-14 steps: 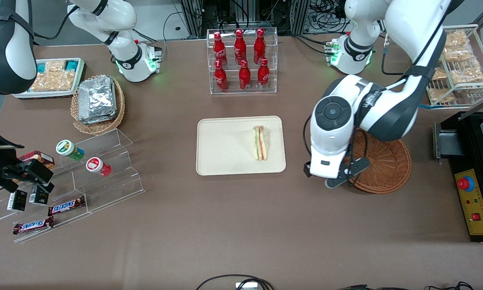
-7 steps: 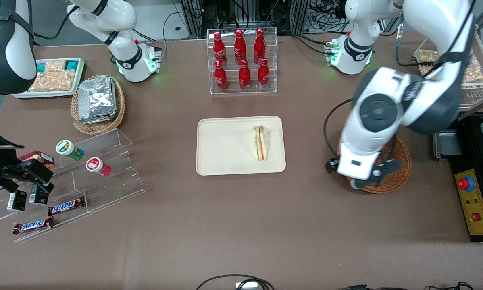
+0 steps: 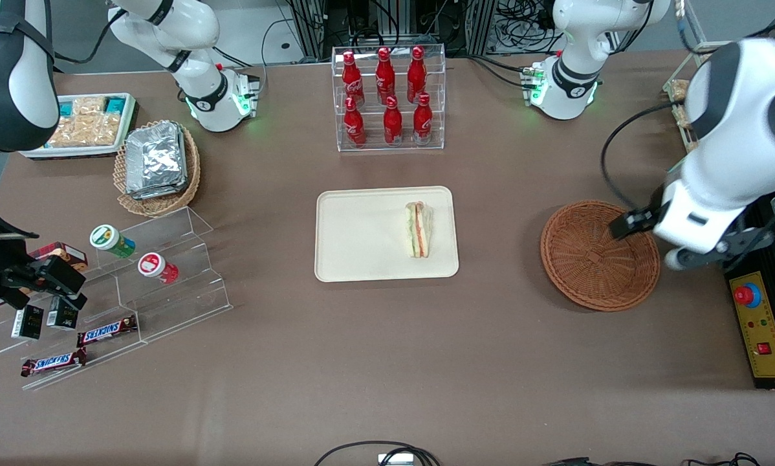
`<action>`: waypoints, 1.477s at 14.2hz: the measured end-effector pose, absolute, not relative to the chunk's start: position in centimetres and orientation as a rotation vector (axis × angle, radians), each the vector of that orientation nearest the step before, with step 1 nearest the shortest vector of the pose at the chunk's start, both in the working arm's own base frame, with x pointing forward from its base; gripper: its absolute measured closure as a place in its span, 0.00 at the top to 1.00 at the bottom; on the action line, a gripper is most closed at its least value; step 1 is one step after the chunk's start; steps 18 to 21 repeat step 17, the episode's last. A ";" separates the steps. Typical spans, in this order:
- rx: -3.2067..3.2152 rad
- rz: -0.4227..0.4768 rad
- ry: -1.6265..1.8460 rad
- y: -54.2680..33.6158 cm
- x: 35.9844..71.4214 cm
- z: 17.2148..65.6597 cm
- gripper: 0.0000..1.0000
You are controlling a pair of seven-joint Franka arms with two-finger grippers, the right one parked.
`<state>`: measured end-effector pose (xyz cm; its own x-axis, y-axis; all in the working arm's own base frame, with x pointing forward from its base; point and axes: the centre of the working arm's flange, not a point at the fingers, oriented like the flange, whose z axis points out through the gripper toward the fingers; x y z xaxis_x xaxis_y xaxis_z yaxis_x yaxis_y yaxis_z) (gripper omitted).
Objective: Place sandwich from basket to tray
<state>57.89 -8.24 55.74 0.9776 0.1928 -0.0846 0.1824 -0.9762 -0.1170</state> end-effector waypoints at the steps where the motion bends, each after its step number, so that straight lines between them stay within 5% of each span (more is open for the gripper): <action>1: -3.028 0.166 -0.245 -7.4 57.2 56.6 1.00; 9: -3.088 0.250 0.055 -4.8 53.3 61.1 1.00; 21: -3.121 0.248 0.158 -5.2 53.0 61.5 1.00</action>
